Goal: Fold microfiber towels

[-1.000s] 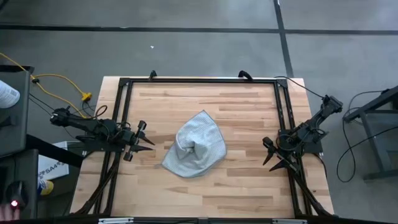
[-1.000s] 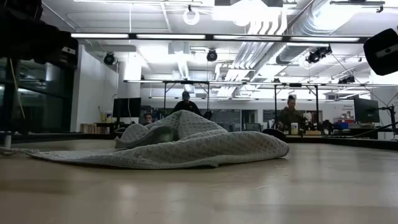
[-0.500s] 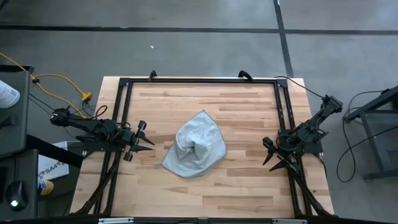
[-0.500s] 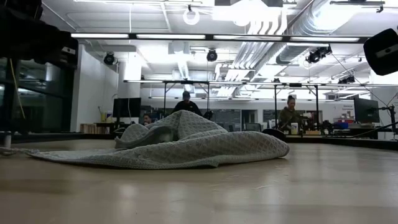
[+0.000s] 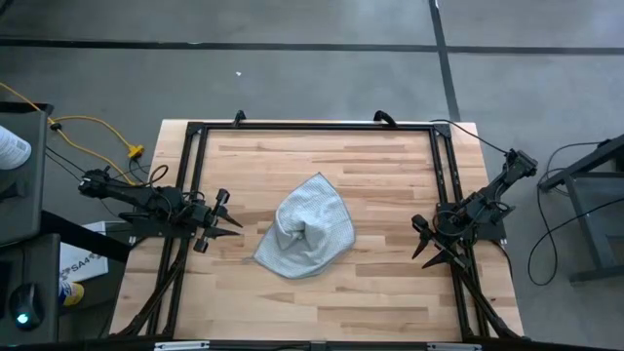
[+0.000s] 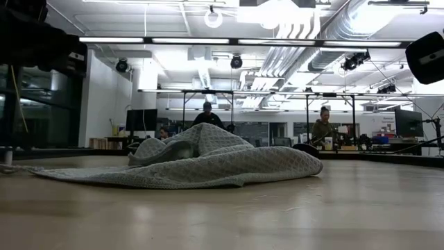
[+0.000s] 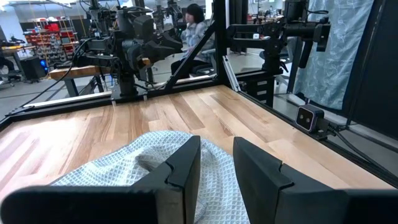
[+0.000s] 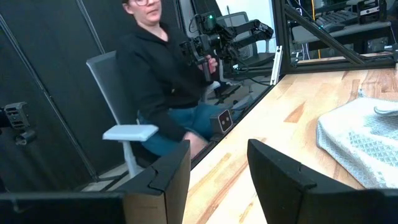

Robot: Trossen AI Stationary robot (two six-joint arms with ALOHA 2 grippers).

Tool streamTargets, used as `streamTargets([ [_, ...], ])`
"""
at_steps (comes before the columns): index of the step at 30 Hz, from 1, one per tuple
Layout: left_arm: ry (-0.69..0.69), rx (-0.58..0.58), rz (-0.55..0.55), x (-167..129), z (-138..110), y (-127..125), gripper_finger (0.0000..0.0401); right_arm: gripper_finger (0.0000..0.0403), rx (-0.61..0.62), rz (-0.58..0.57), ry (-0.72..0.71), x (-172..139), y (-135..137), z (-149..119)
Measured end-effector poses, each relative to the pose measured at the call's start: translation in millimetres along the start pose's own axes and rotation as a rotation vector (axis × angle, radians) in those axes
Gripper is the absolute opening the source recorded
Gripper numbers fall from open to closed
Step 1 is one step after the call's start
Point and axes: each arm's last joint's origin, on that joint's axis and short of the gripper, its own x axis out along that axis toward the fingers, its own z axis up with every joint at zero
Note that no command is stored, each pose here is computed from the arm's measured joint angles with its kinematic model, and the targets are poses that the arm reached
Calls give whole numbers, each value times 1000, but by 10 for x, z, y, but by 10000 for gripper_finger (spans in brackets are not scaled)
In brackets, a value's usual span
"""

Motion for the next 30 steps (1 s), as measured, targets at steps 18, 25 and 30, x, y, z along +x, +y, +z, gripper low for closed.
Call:
streamTargets([
  [18, 0, 0, 5, 0, 0, 1, 97, 153, 0, 0, 1, 0, 0, -1],
  [25, 0, -66, 2, 0, 0, 0, 97, 153, -22, -3, -5, 0, 0, 4],
  [30, -1, -197, 3, 0, 1, 1, 97, 153, -5, 6, -35, 0, 8, 33],
])
